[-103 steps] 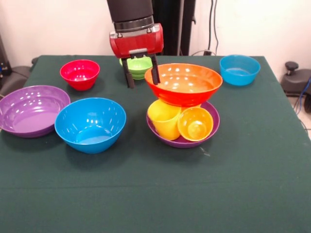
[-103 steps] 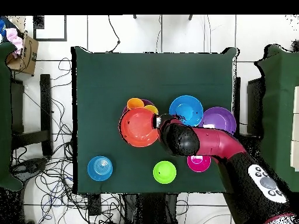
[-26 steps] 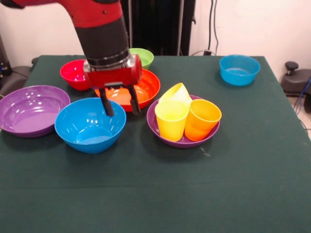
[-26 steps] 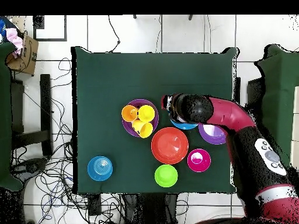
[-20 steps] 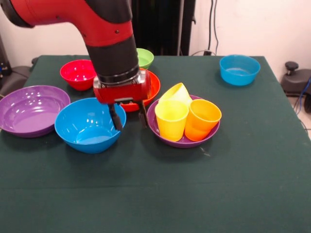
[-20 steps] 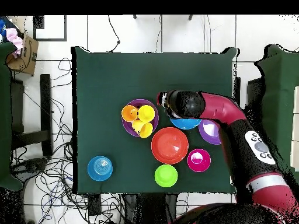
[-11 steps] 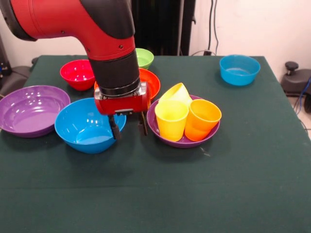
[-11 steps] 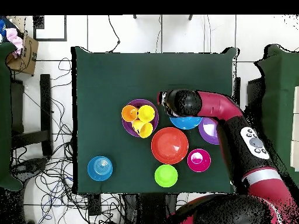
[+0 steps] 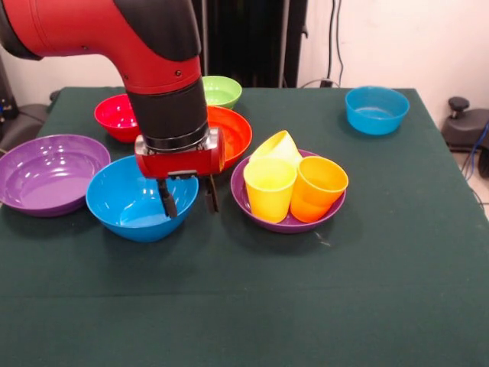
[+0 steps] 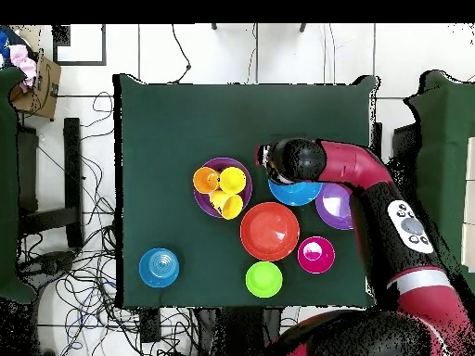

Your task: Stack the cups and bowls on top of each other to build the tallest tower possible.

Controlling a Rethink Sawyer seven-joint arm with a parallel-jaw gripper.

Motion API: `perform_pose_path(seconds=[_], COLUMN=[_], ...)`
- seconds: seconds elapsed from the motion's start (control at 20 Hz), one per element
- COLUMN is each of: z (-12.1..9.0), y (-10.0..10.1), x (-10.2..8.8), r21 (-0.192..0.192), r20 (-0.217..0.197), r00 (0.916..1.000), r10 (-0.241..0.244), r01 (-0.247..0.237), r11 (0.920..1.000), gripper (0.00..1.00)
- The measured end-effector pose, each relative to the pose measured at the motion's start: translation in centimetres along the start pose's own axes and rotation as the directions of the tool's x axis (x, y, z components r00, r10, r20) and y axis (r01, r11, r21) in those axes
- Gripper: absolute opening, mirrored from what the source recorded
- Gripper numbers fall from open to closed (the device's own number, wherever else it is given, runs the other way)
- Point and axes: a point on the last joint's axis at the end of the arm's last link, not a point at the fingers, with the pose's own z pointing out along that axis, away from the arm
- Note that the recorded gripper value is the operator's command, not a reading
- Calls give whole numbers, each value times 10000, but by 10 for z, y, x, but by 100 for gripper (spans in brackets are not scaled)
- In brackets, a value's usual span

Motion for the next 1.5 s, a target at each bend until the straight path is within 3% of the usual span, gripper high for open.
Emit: perform_pose_path(seconds=[0.3,0.8,1.5], z=[-19,-38,-19], y=[-3,-7,-17], x=[1,-6,12], r21=[157,410,437], r20=[-558,-355,-786], r00=[9984,9993,9969], r10=[-48,-105,87], r01=[57,120,-53], r11=[9999,9991,9990], gripper=[100,100,100])
